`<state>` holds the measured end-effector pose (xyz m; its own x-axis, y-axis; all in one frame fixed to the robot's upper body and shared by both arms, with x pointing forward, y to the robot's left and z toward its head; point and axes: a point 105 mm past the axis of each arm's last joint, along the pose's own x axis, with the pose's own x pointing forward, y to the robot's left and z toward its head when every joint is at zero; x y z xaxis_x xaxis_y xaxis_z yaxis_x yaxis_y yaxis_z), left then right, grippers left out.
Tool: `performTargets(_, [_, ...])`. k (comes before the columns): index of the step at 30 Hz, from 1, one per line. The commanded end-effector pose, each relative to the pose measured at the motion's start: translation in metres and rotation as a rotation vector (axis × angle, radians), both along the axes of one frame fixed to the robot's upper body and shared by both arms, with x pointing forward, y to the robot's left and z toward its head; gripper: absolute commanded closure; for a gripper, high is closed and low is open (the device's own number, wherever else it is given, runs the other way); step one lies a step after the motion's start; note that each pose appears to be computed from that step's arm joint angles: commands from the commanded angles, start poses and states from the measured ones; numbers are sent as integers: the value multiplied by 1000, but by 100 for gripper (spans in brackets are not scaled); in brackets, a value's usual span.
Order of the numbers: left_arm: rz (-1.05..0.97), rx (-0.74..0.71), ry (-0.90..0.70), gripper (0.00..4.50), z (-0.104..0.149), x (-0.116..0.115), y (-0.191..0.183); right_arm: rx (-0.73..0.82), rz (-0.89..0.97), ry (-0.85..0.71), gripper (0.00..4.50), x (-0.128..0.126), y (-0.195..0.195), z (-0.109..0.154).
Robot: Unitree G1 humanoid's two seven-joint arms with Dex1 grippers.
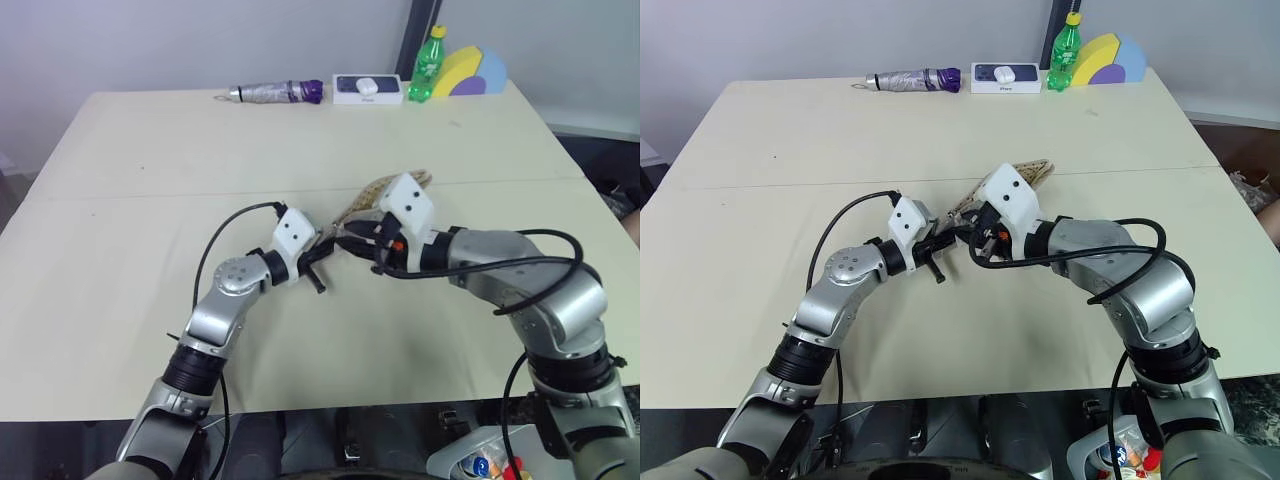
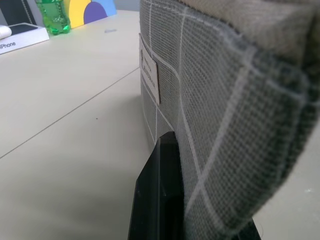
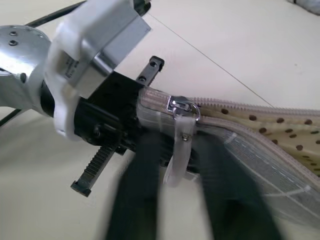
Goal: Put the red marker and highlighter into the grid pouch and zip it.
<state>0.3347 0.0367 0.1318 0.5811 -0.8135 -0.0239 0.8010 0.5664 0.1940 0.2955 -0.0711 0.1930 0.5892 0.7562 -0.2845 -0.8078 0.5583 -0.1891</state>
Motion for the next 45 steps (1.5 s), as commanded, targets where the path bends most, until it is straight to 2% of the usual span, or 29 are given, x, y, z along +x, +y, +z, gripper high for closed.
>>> performTargets(1, [-17,-15,-39,450,10,-3,-3,20,-13,-29,446,2,0,9])
performTargets(8, [-12,-1,-40,450,7,-3,2,-3,-49,-70,446,7,-13,19])
performTargets(13, [-32,104,-79,450,-5,-6,11,-41,-103,-130,446,15,-37,40])
performTargets(17, [-54,135,-85,450,-11,-9,16,-81,-126,-167,446,18,-50,49])
performTargets(24, [-94,175,-95,450,-18,-17,20,-152,-135,-201,446,18,-64,53])
performTargets(31, [-67,186,-92,450,-18,-21,40,-349,-362,-249,446,41,-132,52])
performTargets(36, [-71,176,-42,450,-21,-24,48,-345,-280,-244,446,34,-126,50])
performTargets(37, [-76,152,-18,450,-20,-26,50,-327,-247,-231,420,31,-121,48])
performTargets(39, [-79,121,18,382,-16,-28,53,-299,-191,-194,359,23,-116,45])
performTargets(41, [-64,125,26,303,-14,-29,58,-285,-178,-192,256,19,-117,45])
performTargets(44, [-33,123,58,151,-12,-34,73,-252,-179,-174,91,14,-123,44])
performTargets(45, [-20,116,80,151,-12,-36,80,-250,-173,-168,43,11,-126,43])
